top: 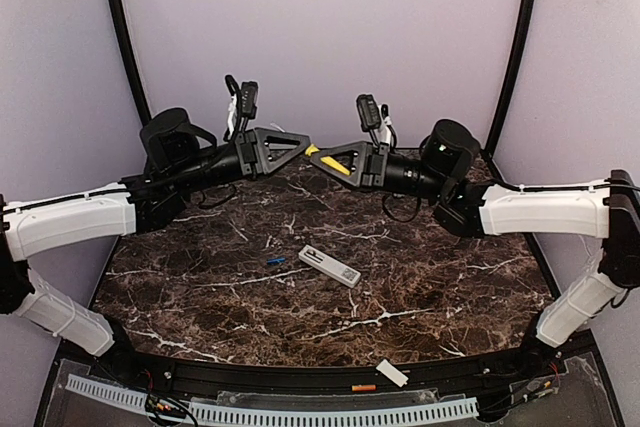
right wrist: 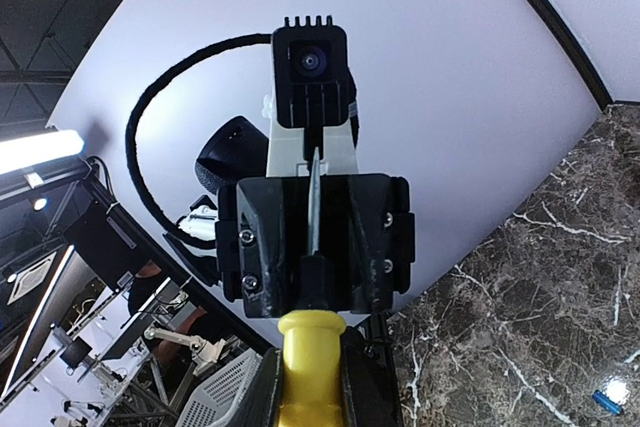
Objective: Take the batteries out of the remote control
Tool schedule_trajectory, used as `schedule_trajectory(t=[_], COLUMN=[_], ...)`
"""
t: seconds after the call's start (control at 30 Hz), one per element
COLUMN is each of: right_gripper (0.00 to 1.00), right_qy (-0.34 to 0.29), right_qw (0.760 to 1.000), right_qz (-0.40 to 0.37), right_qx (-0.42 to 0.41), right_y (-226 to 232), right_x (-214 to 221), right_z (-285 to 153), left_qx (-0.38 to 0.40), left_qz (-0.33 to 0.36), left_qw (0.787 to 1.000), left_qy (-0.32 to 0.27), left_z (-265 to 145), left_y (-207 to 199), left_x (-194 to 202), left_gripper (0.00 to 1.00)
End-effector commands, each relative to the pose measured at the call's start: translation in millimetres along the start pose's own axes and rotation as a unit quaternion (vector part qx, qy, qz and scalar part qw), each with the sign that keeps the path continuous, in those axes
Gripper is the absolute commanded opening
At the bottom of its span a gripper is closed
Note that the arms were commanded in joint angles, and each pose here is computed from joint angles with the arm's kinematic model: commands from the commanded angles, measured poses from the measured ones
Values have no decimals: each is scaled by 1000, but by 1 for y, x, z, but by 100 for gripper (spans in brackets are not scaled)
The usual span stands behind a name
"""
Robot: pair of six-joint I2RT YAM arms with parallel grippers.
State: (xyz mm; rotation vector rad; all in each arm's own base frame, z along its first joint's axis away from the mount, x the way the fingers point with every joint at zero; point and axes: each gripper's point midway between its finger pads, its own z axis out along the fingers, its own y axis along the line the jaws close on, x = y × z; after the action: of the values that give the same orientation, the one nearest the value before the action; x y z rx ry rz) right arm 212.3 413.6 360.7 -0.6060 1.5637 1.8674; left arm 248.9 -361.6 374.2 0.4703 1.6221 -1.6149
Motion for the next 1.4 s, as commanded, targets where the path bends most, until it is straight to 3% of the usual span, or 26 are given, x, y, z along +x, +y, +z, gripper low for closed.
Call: schedule_trajectory(t=[0.0, 0.13, 0.37, 0.47, 0.7, 0.9, 1.07, 1.27, 1.37], right_gripper=[0, 0, 2, 10, 48, 69, 81, 98, 99], right_qy=[-6, -6, 4, 14, 45, 64, 74, 73, 78], right_qw=[999, 999, 999, 999, 997, 988, 976, 960, 951], right_qz=[-20, -20, -30, -36, -59, -85, -108, -129, -135], right_qx=[-38, -38, -40, -29, 35, 113, 173, 238, 266], right_y=[20, 19, 21, 18, -3, -23, -36, -50, -56], right_x=[-4, -4, 1, 5, 15, 21, 22, 23, 26], right_z=[4, 4, 4, 3, 1, -14, -31, -57, -69], left_qx=[20, 13, 4, 2, -39, -122, -204, -319, -363], left_qz=[9, 4, -8, -8, -2, 21, 34, 62, 78], left_qw=[1000, 1000, 1000, 1000, 999, 991, 975, 939, 917], left_qy=[-7, 0, 4, 1, 14, 41, 82, 115, 142], left_z=[2, 2, -2, -8, -26, -51, -78, -115, -132], left_y=[-13, -11, -12, -15, -9, 1, 12, 29, 33], left_x=[-10, -8, -7, -8, 4, 10, 19, 18, 17], left_gripper=[18, 2, 0, 0, 0, 0, 0, 0, 0])
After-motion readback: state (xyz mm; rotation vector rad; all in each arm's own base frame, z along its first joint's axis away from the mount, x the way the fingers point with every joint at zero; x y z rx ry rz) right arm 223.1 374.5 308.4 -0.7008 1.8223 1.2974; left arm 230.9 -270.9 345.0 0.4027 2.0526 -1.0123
